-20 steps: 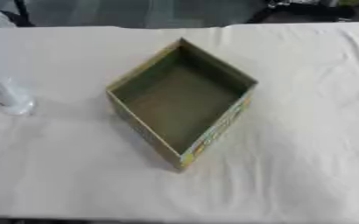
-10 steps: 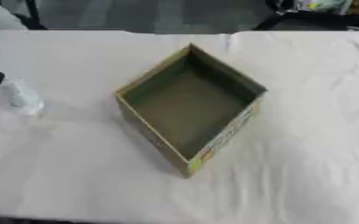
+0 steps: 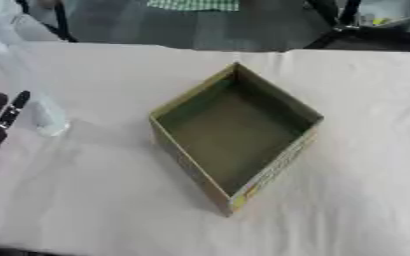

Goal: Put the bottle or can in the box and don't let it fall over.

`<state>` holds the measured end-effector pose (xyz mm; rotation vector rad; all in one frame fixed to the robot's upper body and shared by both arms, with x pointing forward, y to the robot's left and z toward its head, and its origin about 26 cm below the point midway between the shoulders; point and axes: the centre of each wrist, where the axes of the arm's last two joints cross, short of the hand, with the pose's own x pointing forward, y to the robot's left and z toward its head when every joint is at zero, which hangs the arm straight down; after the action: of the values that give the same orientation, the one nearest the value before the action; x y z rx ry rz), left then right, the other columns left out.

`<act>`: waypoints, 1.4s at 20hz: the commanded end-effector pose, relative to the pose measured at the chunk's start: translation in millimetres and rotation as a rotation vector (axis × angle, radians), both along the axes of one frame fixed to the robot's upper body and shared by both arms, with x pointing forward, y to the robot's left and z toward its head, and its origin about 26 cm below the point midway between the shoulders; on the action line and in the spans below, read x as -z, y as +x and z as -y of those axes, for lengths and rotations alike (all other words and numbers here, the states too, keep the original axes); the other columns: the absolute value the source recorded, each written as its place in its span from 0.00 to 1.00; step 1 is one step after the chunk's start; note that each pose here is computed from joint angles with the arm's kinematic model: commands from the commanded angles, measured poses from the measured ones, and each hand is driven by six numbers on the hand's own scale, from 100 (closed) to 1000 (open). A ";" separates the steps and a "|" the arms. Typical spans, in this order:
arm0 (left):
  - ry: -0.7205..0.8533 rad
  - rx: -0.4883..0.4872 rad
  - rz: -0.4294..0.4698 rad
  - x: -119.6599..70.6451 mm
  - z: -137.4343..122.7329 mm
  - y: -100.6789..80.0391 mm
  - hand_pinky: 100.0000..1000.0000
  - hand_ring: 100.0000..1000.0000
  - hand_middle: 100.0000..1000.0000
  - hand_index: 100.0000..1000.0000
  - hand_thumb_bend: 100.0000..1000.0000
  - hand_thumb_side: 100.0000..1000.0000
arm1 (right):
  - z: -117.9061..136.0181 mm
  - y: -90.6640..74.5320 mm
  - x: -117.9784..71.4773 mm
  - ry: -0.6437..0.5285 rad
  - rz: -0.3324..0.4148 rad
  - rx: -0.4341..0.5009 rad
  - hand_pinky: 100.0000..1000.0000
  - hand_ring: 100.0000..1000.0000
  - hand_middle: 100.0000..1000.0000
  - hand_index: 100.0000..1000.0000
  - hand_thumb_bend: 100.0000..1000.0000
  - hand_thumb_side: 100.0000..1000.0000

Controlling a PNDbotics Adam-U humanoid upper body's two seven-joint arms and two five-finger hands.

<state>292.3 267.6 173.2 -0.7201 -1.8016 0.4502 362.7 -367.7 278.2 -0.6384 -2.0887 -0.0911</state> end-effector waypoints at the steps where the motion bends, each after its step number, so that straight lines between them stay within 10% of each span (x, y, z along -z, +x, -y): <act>1: 0.020 0.017 0.035 -10.6 0.8 -1.3 0.66 0.33 0.24 1.00 0.65 0.71 | 0.4 -4.1 -15.1 -0.027 0.039 0.006 0.78 0.71 0.69 0.87 0.00 0.68; 28: -0.003 0.061 0.008 -8.3 12.2 -0.4 0.65 0.33 0.23 1.00 0.66 0.71 | -0.2 -4.0 -16.8 -0.032 0.039 0.009 0.77 0.70 0.69 0.86 0.00 0.68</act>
<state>294.2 253.0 173.7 -0.7798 -1.7496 0.4155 363.7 -365.0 279.9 -0.6388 -2.0913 -0.0839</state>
